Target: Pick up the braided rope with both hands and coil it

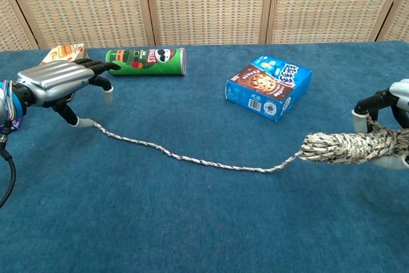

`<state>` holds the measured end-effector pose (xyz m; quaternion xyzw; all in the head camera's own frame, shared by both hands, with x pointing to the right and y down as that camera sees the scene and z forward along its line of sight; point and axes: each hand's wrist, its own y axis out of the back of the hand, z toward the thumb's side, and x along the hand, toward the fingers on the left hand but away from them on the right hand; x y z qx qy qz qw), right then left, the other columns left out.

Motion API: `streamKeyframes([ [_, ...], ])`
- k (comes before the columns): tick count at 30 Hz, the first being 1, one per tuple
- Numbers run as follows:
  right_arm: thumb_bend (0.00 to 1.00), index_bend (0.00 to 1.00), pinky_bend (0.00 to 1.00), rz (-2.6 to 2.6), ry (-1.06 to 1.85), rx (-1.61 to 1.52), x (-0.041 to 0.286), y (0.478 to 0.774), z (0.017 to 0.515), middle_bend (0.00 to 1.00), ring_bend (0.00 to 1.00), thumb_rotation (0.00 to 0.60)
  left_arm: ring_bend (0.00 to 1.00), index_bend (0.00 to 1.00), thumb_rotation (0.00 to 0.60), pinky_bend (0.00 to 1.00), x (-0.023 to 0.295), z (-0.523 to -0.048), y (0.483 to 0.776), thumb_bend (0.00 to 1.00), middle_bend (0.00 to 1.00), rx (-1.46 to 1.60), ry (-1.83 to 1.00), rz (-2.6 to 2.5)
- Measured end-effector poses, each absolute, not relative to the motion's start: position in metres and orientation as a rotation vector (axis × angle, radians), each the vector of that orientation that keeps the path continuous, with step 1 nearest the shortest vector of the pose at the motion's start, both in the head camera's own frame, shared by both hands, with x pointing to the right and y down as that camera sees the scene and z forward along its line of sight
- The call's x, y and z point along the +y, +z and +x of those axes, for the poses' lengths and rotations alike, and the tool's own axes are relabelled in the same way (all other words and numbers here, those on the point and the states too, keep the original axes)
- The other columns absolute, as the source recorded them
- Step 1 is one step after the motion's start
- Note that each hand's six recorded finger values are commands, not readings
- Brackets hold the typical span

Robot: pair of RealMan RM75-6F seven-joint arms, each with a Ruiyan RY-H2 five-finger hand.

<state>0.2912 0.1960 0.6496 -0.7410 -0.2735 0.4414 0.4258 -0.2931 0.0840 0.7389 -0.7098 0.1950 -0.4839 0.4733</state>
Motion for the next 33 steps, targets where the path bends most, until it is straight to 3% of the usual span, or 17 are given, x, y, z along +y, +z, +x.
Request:
streamKeyframes([
  [22, 0.48, 0.63, 0.64, -1.871, 1.113, -0.696, 0.193, 0.657, 0.292, 0.57, 0.42, 0.6, 0.0, 0.46, 0.6, 0.0, 0.093, -0.292, 0.769, 0.39, 0.0, 0.432, -1.246, -1.824],
  [33, 0.48, 0.63, 0.65, -1.863, 1.097, -0.714, 0.192, 0.656, 0.292, 0.57, 0.42, 0.6, 0.0, 0.49, 0.6, 0.0, 0.095, -0.285, 0.774, 0.41, 0.0, 0.39, -1.254, -1.813],
])
